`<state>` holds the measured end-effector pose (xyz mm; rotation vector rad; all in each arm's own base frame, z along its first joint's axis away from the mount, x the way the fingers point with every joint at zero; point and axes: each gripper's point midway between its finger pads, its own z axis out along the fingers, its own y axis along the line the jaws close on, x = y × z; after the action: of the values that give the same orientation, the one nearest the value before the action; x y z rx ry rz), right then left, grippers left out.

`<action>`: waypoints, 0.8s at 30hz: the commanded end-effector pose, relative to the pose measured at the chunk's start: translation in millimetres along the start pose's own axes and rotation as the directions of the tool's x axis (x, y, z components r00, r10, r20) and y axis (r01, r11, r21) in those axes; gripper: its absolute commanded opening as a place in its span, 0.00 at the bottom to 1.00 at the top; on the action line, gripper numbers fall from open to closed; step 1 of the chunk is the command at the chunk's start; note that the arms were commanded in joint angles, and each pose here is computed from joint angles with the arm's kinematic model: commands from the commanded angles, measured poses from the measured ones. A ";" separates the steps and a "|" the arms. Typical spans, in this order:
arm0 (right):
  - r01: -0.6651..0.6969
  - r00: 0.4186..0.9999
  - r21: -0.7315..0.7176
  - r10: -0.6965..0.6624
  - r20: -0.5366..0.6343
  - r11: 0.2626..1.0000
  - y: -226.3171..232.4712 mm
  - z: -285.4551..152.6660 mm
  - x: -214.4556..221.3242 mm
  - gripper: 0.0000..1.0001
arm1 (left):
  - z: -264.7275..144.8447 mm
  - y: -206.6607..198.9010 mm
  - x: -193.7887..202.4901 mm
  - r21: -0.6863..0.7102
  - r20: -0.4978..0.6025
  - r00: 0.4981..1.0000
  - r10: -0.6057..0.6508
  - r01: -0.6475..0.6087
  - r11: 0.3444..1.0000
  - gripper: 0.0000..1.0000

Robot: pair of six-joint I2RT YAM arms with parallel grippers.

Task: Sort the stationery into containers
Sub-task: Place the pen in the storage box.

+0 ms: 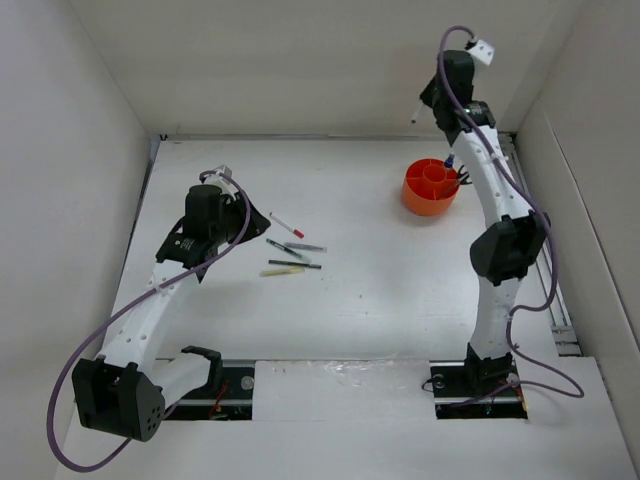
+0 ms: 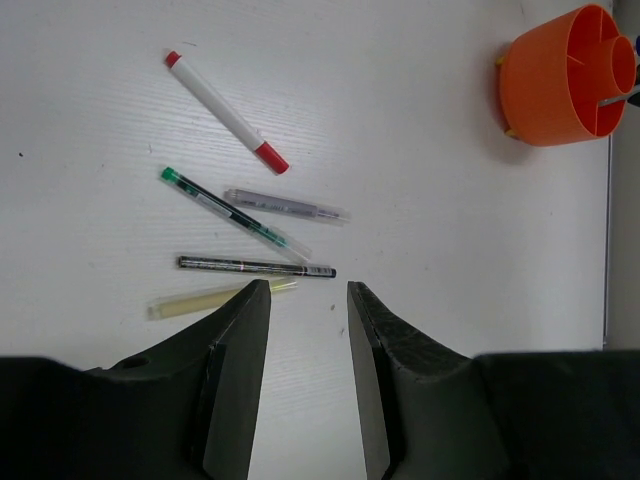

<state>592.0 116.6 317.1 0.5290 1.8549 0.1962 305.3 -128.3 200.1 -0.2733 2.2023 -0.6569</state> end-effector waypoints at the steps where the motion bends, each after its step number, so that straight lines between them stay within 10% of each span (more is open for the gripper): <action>1: -0.036 0.986 0.072 0.023 0.163 0.997 -15.0 10.6 -36.7 0.00 | -4.1 -3.2 -3.0 0.016 0.012 1.000 0.006 -0.006 1.000 0.33; 6: 0.003 0.958 0.174 -0.053 0.281 0.985 -37.6 27.7 -61.2 0.00 | -0.7 -2.0 -1.1 0.004 -0.006 1.000 -0.016 0.017 1.000 0.33; 13: 0.050 0.991 0.071 -0.059 0.117 0.996 -22.7 31.4 -12.0 0.00 | 5.2 -51.2 -19.9 0.207 -0.019 1.000 -0.018 0.022 0.978 0.37; 24: -0.118 0.972 -0.460 0.009 -0.233 0.880 69.8 -153.6 27.3 0.00 | -13.7 -230.6 -77.4 0.585 0.129 0.970 0.208 -0.244 0.774 0.56</action>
<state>509.9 176.4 302.1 0.3433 2.0126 0.4953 352.9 -259.6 334.3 0.1298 1.9600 -1.0870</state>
